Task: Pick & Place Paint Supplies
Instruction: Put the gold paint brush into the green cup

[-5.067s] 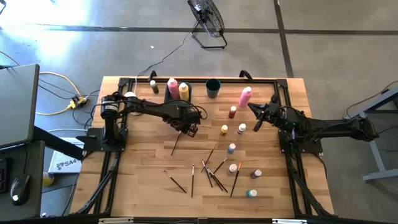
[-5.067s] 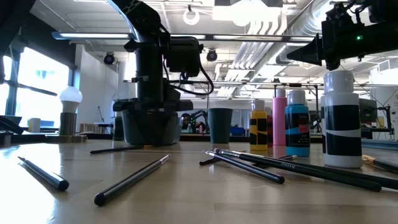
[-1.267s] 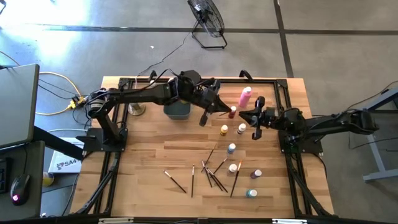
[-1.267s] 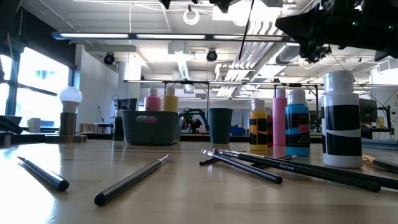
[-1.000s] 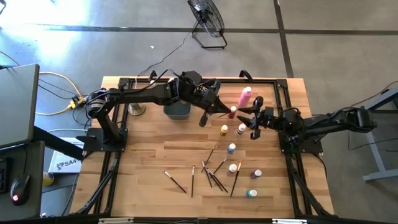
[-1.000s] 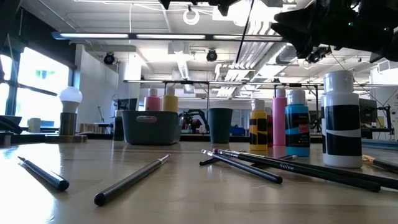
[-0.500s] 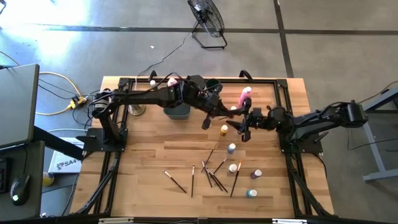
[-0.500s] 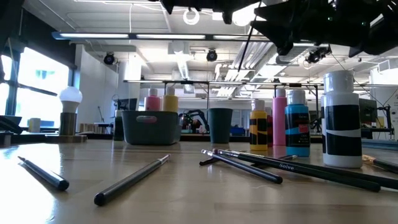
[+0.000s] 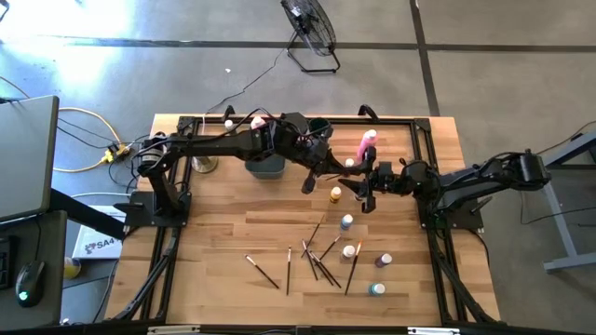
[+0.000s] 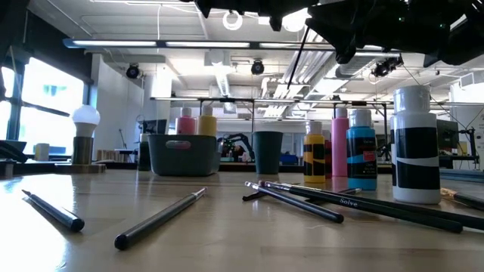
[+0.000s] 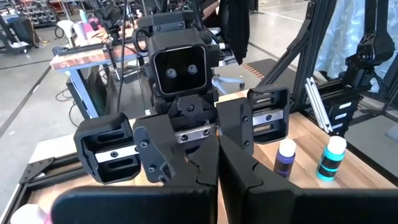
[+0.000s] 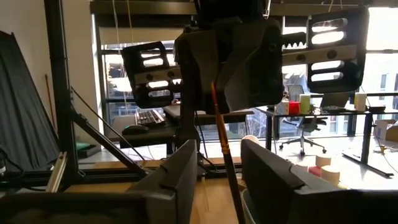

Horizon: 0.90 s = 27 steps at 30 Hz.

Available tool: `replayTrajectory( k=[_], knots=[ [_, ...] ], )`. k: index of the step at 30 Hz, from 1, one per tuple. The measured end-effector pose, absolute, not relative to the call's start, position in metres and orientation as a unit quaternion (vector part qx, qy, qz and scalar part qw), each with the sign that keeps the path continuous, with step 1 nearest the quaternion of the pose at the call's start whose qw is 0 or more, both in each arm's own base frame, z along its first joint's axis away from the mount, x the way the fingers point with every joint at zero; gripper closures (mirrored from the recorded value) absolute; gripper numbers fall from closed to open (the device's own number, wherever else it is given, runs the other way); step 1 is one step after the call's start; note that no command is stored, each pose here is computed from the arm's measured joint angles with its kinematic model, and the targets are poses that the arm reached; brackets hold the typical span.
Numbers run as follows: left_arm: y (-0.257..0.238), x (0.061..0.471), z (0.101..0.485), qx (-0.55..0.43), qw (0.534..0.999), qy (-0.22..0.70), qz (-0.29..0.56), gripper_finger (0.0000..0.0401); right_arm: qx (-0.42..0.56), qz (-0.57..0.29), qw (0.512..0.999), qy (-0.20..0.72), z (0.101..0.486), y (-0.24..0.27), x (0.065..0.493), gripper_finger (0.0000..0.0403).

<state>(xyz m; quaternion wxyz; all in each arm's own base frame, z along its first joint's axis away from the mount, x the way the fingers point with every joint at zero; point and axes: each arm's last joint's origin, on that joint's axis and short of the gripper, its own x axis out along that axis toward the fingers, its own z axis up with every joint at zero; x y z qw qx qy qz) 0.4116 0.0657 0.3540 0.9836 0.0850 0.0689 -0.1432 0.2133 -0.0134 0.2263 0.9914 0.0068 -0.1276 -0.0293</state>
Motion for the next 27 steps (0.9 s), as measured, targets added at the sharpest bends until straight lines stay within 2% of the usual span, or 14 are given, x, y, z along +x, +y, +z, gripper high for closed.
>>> replayTrajectory(
  k=[8, 19, 27],
  knots=[
    [0.0657, 0.4116, 0.3539, 0.084, 0.984, 0.069, -0.143, 0.0401, 0.007, -0.029, 0.991, -0.128, 0.2264, -0.0134, 0.2133, 0.0335],
    [0.0658, 0.4116, 0.3539, 0.084, 0.984, 0.070, -0.142, 0.0401, 0.006, -0.028, 0.991, -0.127, 0.2262, -0.0133, 0.2132, 0.0380],
    [0.0658, 0.4115, 0.3538, 0.084, 0.984, 0.070, -0.142, 0.0401, 0.006, -0.027, 0.992, -0.127, 0.2260, -0.0133, 0.2131, 0.0390]
  ],
)
